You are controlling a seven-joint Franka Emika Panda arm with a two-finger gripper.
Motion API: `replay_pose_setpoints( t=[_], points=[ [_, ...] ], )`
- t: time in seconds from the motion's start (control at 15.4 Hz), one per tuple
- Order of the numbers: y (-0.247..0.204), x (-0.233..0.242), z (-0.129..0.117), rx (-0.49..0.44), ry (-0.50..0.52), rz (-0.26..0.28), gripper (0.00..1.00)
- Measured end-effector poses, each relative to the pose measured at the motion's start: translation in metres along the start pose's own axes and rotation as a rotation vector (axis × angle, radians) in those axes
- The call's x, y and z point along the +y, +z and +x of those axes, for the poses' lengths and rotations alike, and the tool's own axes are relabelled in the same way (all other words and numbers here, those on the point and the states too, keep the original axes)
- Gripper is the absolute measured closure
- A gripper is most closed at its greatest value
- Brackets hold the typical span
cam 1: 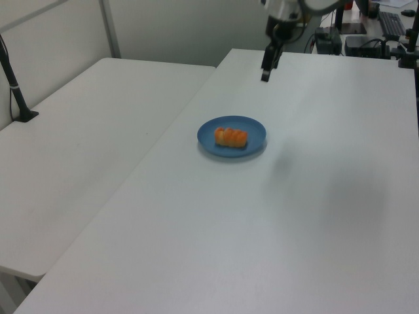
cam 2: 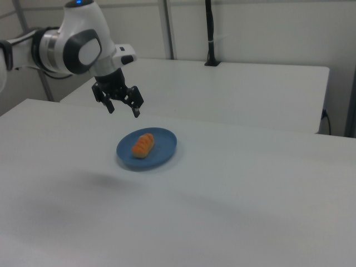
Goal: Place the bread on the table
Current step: 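Lower the gripper over the orange bread roll on the blue plate, then close the gripper on the bread roll and lift it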
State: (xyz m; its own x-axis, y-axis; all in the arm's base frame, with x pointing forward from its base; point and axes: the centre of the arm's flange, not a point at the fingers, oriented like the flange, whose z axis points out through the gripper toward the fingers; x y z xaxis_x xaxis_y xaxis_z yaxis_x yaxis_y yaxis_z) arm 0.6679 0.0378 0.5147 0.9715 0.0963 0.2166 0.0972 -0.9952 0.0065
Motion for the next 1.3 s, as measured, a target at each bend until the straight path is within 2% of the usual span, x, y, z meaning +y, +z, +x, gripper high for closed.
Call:
replay_pose_setpoints(
  t=[0.39, 0.65, 0.91, 1.17, 1.3],
  points=[
    [0.097, -0.044, 0.025, 0.083, -0.061, 0.016, 0.0],
    [0.166, -0.058, 0.028, 0.118, -0.083, 0.015, 0.0],
    [0.197, -0.055, 0.027, 0.131, -0.098, -0.004, 0.0],
    [0.207, -0.042, 0.027, 0.138, -0.084, -0.016, 0.02],
    [0.206, -0.042, 0.028, 0.14, -0.076, -0.016, 0.16]
  ],
)
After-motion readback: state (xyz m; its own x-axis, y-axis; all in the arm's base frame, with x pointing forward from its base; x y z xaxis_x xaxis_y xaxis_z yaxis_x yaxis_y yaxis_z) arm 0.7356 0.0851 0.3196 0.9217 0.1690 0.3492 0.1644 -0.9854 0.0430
